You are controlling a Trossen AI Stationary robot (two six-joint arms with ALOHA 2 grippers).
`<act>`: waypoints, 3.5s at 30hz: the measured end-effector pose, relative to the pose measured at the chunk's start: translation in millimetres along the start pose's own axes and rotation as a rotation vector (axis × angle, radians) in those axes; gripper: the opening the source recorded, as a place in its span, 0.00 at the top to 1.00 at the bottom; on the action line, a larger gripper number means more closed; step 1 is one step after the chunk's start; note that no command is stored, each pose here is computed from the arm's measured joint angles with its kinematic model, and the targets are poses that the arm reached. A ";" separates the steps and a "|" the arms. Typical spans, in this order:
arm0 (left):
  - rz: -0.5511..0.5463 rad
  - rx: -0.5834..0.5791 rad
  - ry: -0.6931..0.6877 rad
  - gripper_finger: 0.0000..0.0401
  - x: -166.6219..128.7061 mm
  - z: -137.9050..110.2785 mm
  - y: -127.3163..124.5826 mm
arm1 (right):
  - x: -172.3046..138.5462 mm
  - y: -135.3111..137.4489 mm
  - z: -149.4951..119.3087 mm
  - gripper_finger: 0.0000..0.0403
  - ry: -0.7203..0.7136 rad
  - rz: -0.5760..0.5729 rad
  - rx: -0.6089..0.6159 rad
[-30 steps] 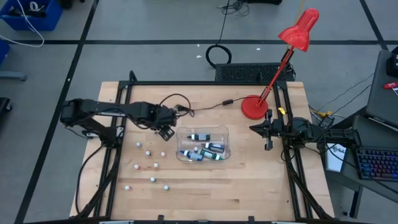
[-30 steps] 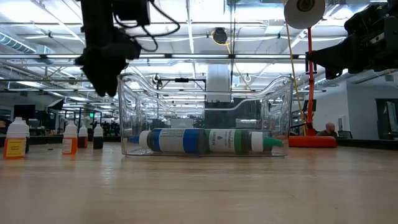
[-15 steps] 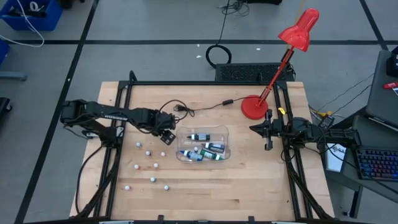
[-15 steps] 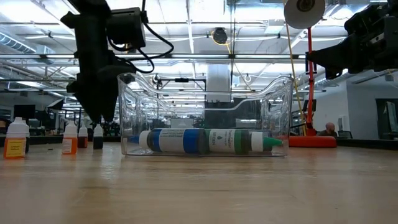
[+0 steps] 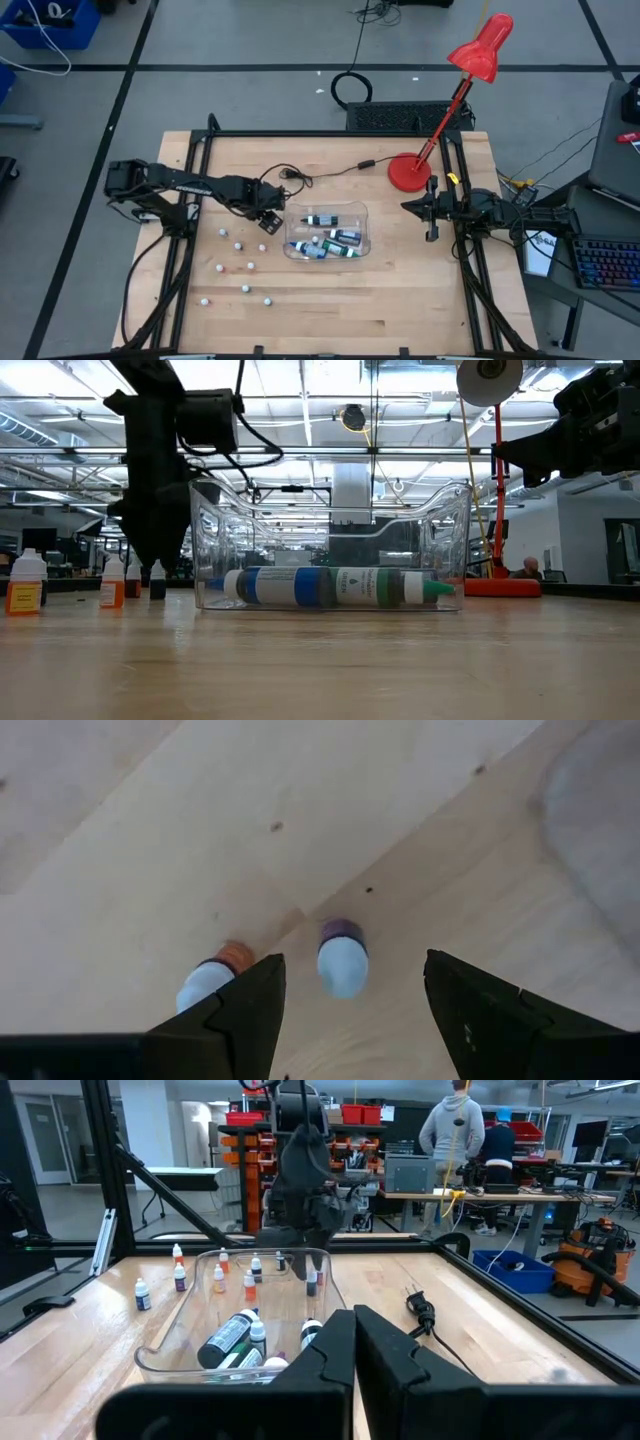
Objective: Pick & Place food coloring
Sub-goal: Put the small violet food coloring bottle into the transparent bin
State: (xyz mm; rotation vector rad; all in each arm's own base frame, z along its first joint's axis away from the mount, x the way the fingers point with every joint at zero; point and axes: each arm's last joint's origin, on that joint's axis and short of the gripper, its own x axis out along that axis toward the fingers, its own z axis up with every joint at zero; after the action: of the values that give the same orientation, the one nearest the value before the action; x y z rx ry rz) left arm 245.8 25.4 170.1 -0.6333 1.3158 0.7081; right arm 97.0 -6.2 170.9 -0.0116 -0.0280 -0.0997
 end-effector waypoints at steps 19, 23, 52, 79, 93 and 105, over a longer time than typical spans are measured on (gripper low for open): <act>-0.031 0.034 0.044 0.40 4.8 0.0 -2.8 | 0.0 0.0 0.0 1.00 0.000 0.000 0.000; -0.031 0.034 0.044 0.40 4.8 0.1 -2.8 | 0.0 0.0 0.0 1.00 0.000 0.000 0.000; -0.008 0.044 0.038 0.73 5.8 -0.5 -1.6 | 0.0 0.0 -0.1 1.00 0.001 0.000 0.000; -0.003 0.071 0.006 0.77 5.2 1.5 -2.4 | 0.0 0.0 -0.1 1.00 0.001 0.000 0.000; 0.010 0.128 0.004 0.87 -21.3 8.6 -8.9 | 0.0 0.0 0.0 1.00 0.000 0.000 0.000; -0.065 0.307 -0.268 0.87 -141.5 36.5 -56.0 | 0.0 0.0 0.0 1.00 0.000 0.000 0.000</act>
State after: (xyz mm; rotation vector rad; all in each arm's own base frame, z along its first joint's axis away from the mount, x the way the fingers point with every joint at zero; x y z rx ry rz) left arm 296.5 2.8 316.4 -0.3187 1.1196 0.5045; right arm 97.0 -6.2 170.8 -0.0117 -0.0276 -0.0997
